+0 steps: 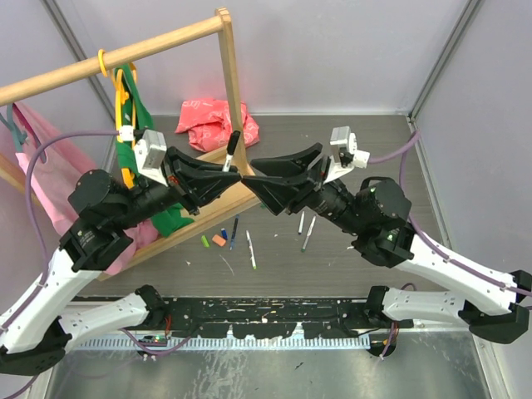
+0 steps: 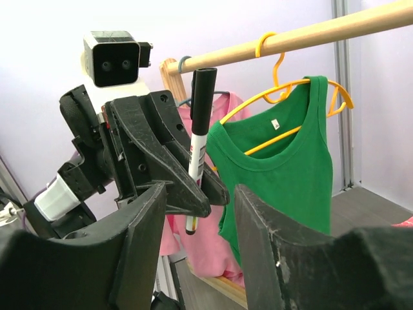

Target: Insert the pens into the pen caps

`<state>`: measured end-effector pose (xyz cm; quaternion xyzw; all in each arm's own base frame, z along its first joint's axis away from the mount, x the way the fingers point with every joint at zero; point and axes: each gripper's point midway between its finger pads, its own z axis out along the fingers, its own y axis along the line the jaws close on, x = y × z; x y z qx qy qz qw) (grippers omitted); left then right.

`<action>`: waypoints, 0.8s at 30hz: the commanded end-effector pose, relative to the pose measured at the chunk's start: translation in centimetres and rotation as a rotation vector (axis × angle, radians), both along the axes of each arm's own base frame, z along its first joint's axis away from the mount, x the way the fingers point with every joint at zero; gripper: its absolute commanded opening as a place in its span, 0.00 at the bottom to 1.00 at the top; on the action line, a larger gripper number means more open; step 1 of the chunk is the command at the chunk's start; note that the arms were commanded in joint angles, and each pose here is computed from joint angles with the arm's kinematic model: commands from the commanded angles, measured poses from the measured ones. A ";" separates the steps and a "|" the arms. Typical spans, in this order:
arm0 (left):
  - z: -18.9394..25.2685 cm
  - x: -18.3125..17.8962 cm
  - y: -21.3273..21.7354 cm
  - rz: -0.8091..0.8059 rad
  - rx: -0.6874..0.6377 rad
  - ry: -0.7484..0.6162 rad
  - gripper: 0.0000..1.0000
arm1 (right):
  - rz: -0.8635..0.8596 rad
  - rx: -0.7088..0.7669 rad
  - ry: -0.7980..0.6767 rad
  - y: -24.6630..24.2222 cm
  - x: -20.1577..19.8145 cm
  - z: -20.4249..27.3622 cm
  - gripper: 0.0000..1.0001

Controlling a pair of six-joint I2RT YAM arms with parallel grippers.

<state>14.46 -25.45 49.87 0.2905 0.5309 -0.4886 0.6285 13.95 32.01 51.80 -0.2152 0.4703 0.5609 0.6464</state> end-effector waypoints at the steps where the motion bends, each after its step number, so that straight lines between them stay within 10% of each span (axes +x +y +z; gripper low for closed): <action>1: 3.0 -1.3 0.9 -0.023 -0.093 -0.073 0.00 | -0.031 0.081 -0.055 -2.6 -0.8 2.6 0.52; 24: 1.3 -4.7 -2.3 -0.328 -0.042 -0.047 0.00 | -0.009 0.134 -0.157 -3.1 -1.9 7.2 0.67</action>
